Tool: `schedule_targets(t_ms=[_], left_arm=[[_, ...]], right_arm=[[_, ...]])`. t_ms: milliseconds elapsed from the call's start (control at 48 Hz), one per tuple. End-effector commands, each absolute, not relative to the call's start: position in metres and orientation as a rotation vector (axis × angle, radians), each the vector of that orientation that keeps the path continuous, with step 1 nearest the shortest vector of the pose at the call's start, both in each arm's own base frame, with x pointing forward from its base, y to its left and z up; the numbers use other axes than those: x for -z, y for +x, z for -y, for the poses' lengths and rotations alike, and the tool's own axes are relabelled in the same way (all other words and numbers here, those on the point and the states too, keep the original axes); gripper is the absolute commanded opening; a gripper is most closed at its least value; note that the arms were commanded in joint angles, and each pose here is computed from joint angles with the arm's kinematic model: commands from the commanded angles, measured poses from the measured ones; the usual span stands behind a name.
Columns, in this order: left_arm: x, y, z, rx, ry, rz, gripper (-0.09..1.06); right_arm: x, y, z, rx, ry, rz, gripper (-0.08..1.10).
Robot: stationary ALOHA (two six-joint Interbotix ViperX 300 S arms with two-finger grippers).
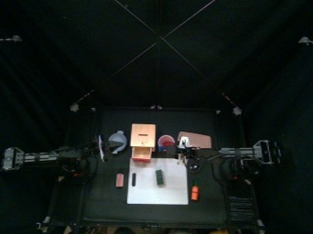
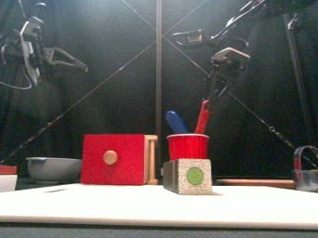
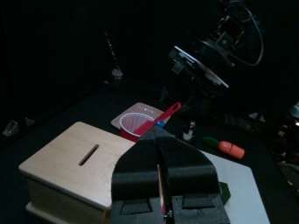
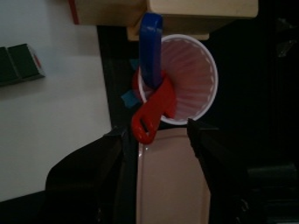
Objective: Place sushi on board then cut the sushi with the knife then place the pieces on the plate
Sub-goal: Pick knife at handle with right hand
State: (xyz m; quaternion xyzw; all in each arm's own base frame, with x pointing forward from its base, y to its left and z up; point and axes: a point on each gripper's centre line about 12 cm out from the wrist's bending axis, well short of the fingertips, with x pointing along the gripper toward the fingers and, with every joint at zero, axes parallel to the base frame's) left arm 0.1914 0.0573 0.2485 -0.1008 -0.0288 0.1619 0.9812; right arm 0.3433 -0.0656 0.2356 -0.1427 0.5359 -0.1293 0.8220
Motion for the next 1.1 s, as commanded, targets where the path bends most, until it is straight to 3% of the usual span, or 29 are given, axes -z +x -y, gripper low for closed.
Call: schedule_targets(t_ms=[21,188,500,812,1104], left_arm=[[-0.254,0.193,-0.059,-0.330,-0.202,0.077,0.11],[-0.250,0.192,-0.059,-0.336,-0.205,0.068,0.11],[-0.248,0.191,-0.060,-0.341,-0.206,0.064,0.11],[-0.246,0.190,-0.060,-0.343,-0.205,0.058,0.11],[-0.246,0.190,-0.060,-0.344,-0.199,0.056,0.11]], right_arm=[[-0.244,0.353,0.067,0.272,-0.322,-1.141,0.87],[-0.241,0.357,0.069,0.278,-0.332,-1.163,0.82],[-0.246,0.355,0.073,0.298,-0.345,-1.179,0.57],[-0.258,0.351,0.073,0.316,-0.331,-1.157,0.51],[-0.330,0.307,0.093,0.433,-0.280,-0.953,0.51]])
